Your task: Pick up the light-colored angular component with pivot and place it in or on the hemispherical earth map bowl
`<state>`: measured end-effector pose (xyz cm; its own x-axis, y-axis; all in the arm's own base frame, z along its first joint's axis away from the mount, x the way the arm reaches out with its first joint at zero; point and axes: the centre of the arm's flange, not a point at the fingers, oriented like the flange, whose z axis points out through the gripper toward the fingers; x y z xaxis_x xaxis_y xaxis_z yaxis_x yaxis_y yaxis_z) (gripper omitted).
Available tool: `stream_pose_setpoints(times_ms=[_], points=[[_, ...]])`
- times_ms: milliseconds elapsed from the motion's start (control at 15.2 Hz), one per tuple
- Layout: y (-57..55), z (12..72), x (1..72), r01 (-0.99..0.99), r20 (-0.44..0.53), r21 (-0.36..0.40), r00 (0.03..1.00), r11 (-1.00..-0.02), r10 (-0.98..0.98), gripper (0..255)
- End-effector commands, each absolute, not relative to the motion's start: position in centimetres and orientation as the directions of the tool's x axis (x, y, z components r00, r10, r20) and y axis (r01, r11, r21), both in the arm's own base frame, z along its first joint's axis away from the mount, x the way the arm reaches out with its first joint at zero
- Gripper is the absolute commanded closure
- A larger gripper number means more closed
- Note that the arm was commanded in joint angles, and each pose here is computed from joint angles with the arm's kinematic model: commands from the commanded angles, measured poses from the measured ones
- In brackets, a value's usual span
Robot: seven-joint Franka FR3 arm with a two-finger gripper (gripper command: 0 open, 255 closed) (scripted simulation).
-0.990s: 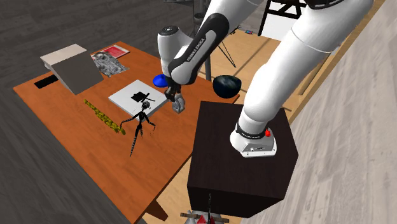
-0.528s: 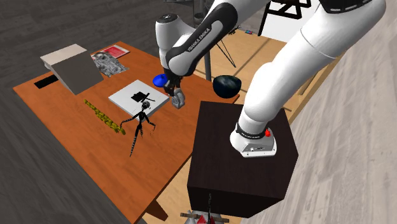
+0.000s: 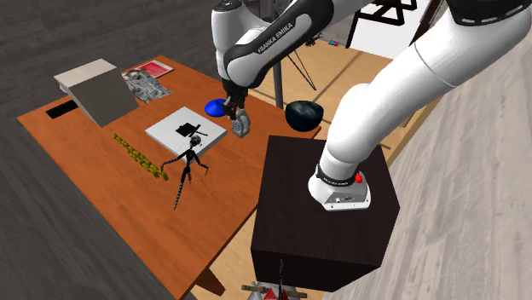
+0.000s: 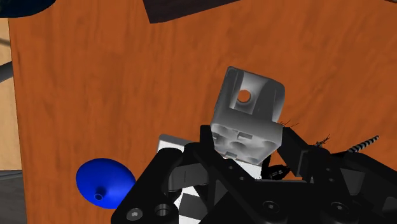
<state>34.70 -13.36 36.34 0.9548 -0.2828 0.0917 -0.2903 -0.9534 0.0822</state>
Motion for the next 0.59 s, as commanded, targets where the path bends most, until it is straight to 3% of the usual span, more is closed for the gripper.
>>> stream_pose_setpoints(times_ms=[0,528], points=[[-15.0,36.8,33.0,-0.290,0.092,0.082,0.955,-0.954,-0.282,255],[-22.2,37.9,25.4,-0.290,0.092,0.082,0.955,-0.954,-0.282,255]])
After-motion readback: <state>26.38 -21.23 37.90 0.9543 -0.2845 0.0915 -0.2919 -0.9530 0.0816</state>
